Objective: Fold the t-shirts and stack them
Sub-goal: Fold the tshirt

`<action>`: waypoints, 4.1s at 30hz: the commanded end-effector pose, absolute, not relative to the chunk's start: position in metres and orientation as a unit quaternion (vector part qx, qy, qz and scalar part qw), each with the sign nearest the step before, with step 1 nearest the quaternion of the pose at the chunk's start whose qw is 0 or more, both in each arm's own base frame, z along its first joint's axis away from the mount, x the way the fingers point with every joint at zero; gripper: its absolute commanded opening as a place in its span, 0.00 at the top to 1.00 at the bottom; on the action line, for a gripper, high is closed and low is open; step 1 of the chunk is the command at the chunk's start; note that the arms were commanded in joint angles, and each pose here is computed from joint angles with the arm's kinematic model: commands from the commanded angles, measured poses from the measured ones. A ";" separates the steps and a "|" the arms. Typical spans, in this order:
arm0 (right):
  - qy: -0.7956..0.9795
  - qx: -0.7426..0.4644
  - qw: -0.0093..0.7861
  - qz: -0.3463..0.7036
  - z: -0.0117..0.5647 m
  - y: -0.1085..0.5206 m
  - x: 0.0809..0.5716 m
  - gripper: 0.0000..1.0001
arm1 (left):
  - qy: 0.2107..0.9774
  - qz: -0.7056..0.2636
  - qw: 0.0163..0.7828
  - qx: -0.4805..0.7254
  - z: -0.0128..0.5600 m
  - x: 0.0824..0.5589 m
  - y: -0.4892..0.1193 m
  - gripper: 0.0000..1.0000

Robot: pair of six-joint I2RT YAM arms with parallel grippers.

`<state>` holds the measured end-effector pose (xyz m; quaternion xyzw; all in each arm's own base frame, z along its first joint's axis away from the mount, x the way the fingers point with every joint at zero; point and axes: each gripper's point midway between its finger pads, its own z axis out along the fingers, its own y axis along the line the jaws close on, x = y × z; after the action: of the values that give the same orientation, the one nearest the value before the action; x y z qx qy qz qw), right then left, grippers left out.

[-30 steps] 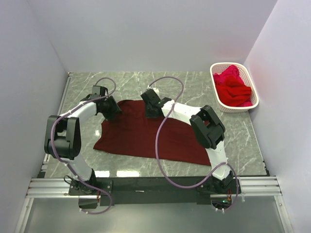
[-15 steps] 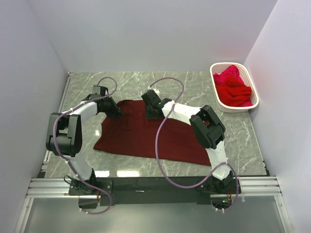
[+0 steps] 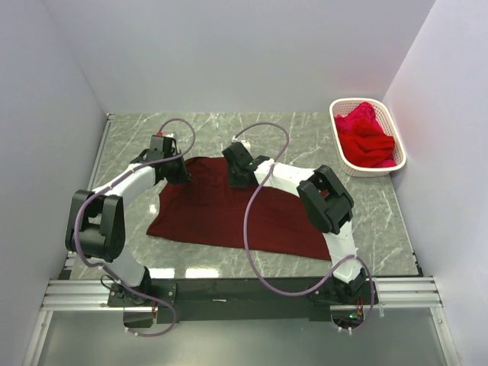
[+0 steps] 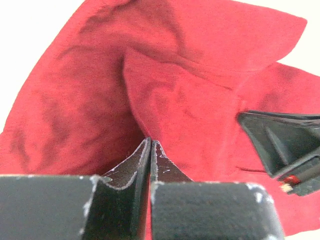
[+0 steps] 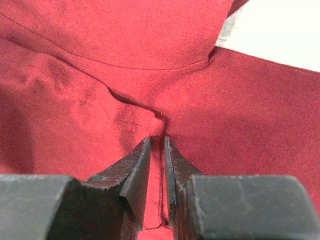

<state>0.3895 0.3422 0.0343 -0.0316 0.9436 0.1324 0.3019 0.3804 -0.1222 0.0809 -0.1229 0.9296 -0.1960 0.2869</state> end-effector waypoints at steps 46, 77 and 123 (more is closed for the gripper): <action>0.909 -0.001 0.375 0.182 0.098 0.341 0.400 0.75 | 0.968 -0.147 0.202 -0.025 0.052 0.296 -0.150 0.71; 0.902 -0.066 0.358 0.233 0.104 0.380 0.384 0.75 | 0.900 -0.249 0.207 -0.292 0.078 0.344 -0.126 0.50; 0.903 -0.059 0.366 0.217 0.099 0.365 0.377 0.76 | 0.910 -0.125 0.347 -0.192 0.084 0.430 -0.079 0.44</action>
<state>0.3718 0.3637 0.0689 -0.0648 0.9193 0.2026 0.3310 0.4226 -0.0975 0.0760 -0.2068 0.9078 -0.1774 0.3188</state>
